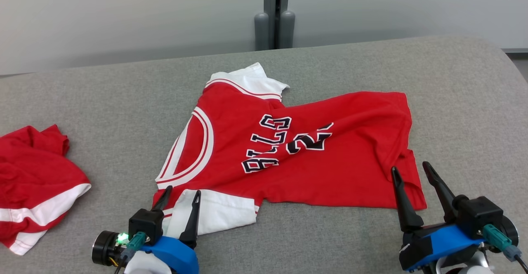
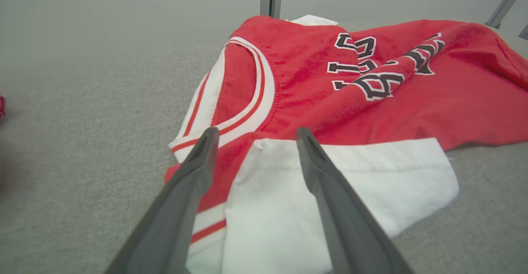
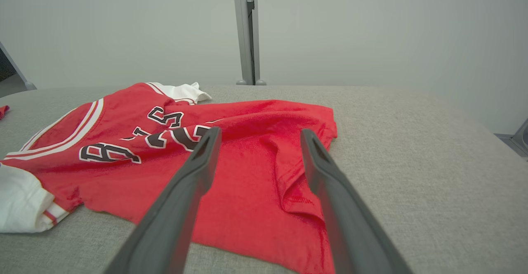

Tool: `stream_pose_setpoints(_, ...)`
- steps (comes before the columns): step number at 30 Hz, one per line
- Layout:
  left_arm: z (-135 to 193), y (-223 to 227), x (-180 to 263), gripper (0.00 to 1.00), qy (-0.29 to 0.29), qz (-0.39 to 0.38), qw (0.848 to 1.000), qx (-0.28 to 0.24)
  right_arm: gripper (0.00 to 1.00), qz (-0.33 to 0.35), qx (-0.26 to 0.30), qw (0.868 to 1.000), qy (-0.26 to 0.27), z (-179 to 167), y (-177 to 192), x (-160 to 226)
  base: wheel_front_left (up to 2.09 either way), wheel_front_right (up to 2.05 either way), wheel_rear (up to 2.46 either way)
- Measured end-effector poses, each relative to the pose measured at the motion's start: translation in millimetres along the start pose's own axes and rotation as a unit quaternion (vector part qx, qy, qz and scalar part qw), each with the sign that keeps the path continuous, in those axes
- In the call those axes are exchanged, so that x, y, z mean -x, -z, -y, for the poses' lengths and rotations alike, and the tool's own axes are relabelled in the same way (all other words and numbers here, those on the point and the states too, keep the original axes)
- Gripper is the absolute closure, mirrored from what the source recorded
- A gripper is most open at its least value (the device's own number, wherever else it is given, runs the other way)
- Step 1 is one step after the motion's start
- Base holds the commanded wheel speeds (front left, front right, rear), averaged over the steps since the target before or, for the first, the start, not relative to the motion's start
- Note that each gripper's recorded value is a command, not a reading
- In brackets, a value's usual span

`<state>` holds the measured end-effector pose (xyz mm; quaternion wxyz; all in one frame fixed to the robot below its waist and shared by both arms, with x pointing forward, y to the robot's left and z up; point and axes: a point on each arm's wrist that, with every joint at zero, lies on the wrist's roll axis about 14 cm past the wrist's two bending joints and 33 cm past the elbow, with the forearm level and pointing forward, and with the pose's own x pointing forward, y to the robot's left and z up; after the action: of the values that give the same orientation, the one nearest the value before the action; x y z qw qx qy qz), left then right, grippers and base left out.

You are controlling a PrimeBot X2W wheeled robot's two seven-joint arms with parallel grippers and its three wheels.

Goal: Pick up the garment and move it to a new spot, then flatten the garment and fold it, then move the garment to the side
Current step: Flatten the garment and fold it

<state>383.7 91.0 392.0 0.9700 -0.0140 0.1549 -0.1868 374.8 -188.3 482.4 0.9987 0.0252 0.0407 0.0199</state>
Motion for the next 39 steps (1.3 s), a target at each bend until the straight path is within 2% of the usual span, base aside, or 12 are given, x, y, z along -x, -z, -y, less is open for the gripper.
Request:
stream_pose_setpoints(11,-0.2,33.5,-10.6,0.01,0.012,-0.060,0.998,0.000,0.00,-0.003,-0.002,1.000,0.013,8.7,3.2,-0.1,0.00,0.00,0.00)
stream_pose_setpoints(12,-0.3,33.9,-11.3,0.58,0.012,-0.063,0.998,-0.002,0.00,-0.002,-0.002,1.000,0.014,9.2,2.4,0.0,0.00,0.00,0.00)
stream_pose_setpoints(14,0.2,33.3,-11.9,1.00,0.012,-0.062,0.998,0.000,0.00,0.000,-0.002,1.000,0.015,9.7,1.0,1.0,0.00,0.00,0.00)
stream_pose_setpoints(19,0.1,24.1,-8.8,1.00,0.010,-0.048,0.999,-0.001,0.00,0.004,-0.003,1.000,0.014,9.0,-1.1,3.7,0.00,0.00,0.00)
stream_pose_setpoints(26,7.7,-4.8,10.3,1.00,0.010,0.015,1.000,0.003,0.00,0.005,-0.012,1.000,-0.009,-6.5,-1.0,2.4,0.00,0.00,0.00)
stream_pose_setpoints(39,47.6,39.6,72.1,1.00,0.034,-0.022,0.999,0.030,0.00,-0.002,-0.020,0.998,-0.054,-36.8,3.2,-9.2,0.00,0.00,0.00)
